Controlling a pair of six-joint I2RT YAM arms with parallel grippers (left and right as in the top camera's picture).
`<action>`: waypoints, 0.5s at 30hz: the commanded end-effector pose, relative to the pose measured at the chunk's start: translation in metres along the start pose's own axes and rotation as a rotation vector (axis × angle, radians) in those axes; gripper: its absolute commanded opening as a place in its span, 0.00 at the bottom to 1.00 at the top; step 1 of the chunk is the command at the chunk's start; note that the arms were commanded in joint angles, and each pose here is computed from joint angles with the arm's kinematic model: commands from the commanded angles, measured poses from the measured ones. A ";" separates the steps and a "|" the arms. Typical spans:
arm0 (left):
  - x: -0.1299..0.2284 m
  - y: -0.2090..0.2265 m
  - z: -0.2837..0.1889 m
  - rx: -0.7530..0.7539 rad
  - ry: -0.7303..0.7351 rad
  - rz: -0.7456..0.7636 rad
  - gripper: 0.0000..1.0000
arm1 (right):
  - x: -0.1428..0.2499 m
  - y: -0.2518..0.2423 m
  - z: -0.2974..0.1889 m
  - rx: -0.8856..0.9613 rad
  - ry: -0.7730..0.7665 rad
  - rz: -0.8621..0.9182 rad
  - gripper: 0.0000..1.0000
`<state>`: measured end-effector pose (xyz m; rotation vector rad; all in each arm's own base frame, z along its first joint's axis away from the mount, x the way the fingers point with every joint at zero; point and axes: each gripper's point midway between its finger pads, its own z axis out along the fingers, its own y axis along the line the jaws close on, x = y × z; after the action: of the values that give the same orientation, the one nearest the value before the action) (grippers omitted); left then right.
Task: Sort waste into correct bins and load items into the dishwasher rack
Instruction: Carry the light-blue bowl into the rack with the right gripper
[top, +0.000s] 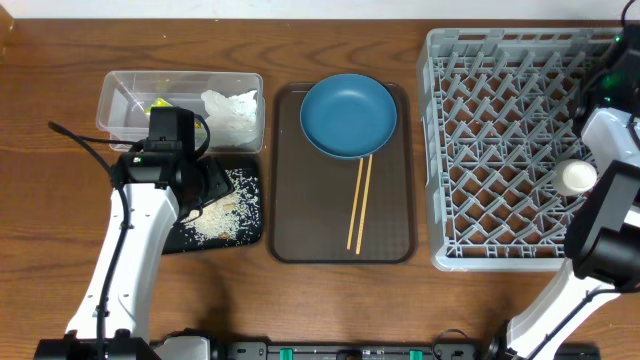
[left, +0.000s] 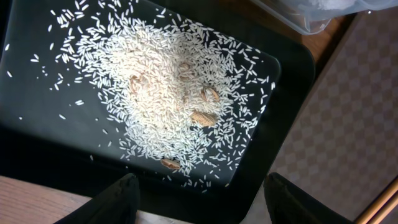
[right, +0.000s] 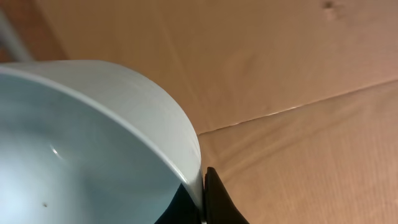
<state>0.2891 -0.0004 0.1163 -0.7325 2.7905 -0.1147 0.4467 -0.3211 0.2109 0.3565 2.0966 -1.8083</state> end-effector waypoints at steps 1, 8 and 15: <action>-0.003 0.001 0.000 -0.006 -0.003 -0.007 0.67 | 0.007 0.004 0.006 0.022 0.036 -0.055 0.01; -0.003 0.001 0.000 -0.004 -0.006 -0.007 0.67 | 0.013 0.033 -0.005 -0.033 0.046 0.026 0.10; -0.004 0.001 0.000 -0.003 -0.009 -0.007 0.67 | 0.009 0.058 -0.036 -0.098 0.030 0.022 0.26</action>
<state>0.2909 -0.0004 0.1168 -0.7305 2.7833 -0.1177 0.4501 -0.2926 0.1631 0.3333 2.2242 -1.7352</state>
